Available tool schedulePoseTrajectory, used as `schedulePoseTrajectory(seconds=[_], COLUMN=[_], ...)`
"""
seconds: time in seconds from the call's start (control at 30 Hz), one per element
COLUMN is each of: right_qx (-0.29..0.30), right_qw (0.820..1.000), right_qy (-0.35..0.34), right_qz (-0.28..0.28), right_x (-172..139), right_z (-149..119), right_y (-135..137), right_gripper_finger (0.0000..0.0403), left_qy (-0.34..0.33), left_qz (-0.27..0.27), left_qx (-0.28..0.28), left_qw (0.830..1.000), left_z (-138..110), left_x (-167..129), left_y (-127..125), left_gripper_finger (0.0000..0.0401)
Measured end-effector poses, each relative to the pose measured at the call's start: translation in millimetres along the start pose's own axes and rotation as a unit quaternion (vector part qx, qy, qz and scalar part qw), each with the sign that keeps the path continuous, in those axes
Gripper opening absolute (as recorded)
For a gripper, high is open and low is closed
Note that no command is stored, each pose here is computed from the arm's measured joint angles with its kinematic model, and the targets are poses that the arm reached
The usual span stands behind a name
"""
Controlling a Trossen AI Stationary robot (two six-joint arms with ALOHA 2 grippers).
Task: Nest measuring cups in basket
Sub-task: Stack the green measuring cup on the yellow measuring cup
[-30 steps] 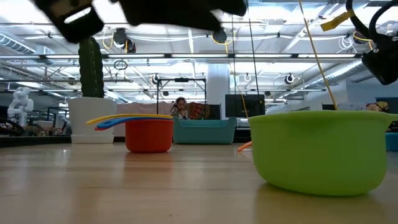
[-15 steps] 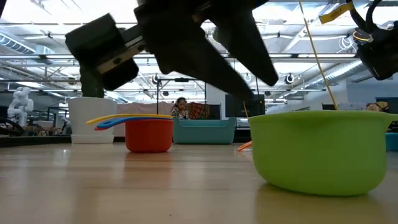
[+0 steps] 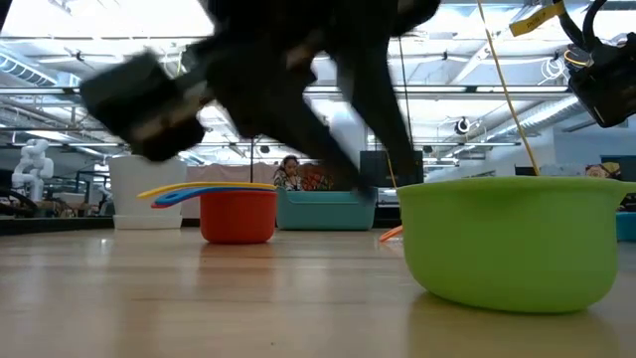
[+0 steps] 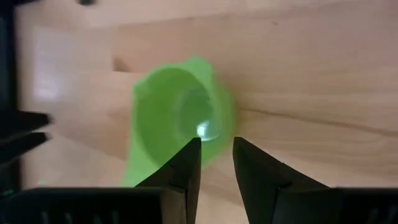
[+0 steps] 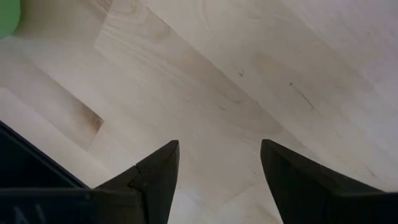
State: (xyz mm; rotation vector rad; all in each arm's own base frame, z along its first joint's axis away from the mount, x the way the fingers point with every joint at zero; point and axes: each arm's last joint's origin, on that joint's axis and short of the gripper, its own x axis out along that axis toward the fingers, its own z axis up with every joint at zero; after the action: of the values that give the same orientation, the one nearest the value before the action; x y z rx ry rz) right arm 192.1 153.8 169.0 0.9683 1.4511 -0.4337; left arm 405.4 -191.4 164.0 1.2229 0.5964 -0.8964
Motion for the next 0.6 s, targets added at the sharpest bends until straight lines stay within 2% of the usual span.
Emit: schedulePoseTrajectory(seconds=[0.17,0.4,0.5,0.6], right_qx=[0.000,-0.001,-0.003,-0.008], right_qw=[1.000,1.000,1.000,1.000], right_qy=[-0.001,-0.002,-0.004,-0.017], right_qz=[0.003,0.004,0.004,0.005], right_x=[0.0,0.0,-0.1,-0.1], right_z=[0.1,0.1,0.2,0.9], right_y=[0.6,0.9,0.9,0.9], right_gripper_finger=[0.0217,0.0217,0.0217,0.0217], left_qy=[0.007,0.003,0.030,0.052], left_qz=[-0.014,0.014,0.022,-0.004], left_qx=[0.001,0.000,-0.013,-0.031], left_qw=[1.000,1.000,0.999,0.998], left_z=[-3.5,-1.6,-3.6,-5.5], left_x=[14.2,17.4,17.3,15.2], left_y=[-6.7,-3.2,-3.2,-6.2], left_gripper_finger=[0.0097,0.0097,0.0096,0.0079])
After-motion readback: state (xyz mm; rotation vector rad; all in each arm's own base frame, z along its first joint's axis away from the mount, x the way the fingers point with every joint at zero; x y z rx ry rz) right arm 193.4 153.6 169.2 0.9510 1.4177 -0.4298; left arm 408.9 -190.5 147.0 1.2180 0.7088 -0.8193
